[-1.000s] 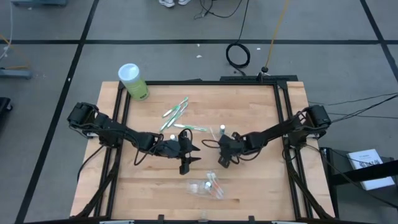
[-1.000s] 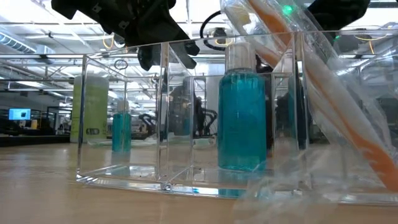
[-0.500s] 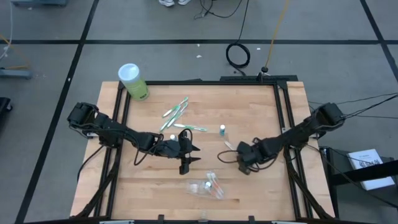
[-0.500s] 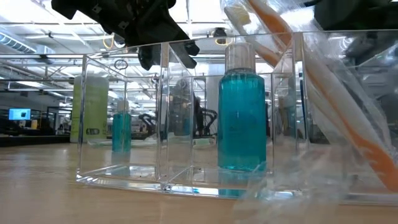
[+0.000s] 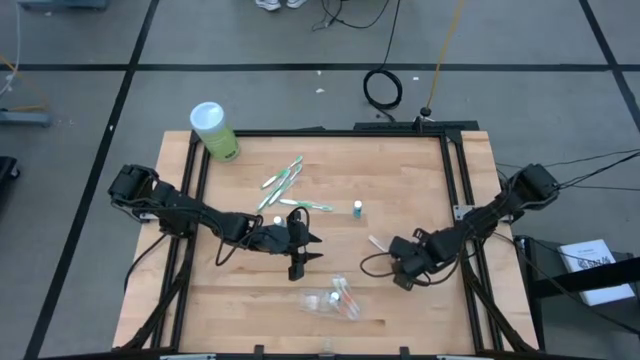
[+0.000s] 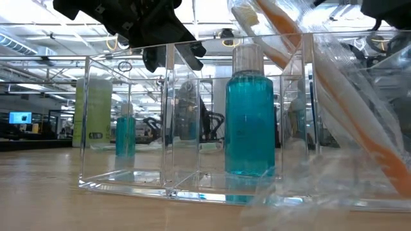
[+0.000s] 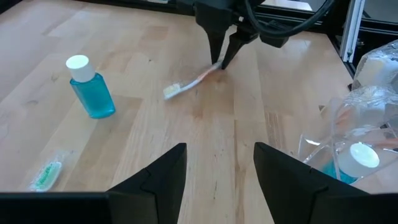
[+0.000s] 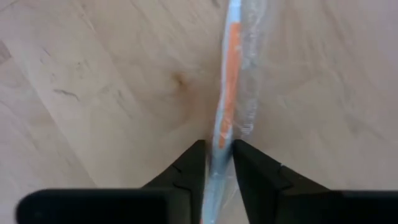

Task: Pick & Place toothbrushing station
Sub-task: Put the orange toothbrush into the transparent organizer

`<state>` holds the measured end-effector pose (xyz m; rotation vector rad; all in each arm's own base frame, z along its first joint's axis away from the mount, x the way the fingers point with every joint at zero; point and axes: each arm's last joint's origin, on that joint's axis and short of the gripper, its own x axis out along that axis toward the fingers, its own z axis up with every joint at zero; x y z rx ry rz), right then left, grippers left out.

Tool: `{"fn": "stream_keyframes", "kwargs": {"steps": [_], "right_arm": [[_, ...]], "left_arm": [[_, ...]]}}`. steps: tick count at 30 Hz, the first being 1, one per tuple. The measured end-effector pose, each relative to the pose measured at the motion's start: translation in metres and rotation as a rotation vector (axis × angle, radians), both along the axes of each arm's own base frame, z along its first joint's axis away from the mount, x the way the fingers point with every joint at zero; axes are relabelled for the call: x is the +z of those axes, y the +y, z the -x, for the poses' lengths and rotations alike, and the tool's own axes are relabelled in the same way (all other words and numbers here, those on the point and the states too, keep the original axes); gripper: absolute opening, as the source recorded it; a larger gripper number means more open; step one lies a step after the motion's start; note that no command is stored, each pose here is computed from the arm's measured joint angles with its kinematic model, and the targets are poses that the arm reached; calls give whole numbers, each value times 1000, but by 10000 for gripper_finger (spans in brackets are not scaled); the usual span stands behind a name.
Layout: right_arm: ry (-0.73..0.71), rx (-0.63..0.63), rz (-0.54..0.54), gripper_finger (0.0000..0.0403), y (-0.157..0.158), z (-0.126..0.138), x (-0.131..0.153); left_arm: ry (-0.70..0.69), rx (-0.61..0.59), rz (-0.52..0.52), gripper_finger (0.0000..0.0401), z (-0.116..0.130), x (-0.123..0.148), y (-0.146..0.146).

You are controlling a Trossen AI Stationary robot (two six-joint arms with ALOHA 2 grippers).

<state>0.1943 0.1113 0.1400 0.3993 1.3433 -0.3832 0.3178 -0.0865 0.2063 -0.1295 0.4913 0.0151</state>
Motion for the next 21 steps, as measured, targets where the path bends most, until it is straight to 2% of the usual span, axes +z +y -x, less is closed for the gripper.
{"fn": "stream_keyframes", "kwargs": {"steps": [8, 12, 17, 21], "right_arm": [[10, -12, 14, 162, -5, 12, -16], [-1, -34, 9, 168, -8, 16, -24], [-6, -50, -10, 169, -9, 18, -19], [-46, -38, -99, 169, -9, 21, -4]], "left_arm": [[0, 1, 2, 195, 0, 0, 0], [0, 1, 2, 196, 0, 0, 0], [0, 1, 3, 196, 0, 0, 0], [0, 1, 3, 196, 0, 0, 0]]}}
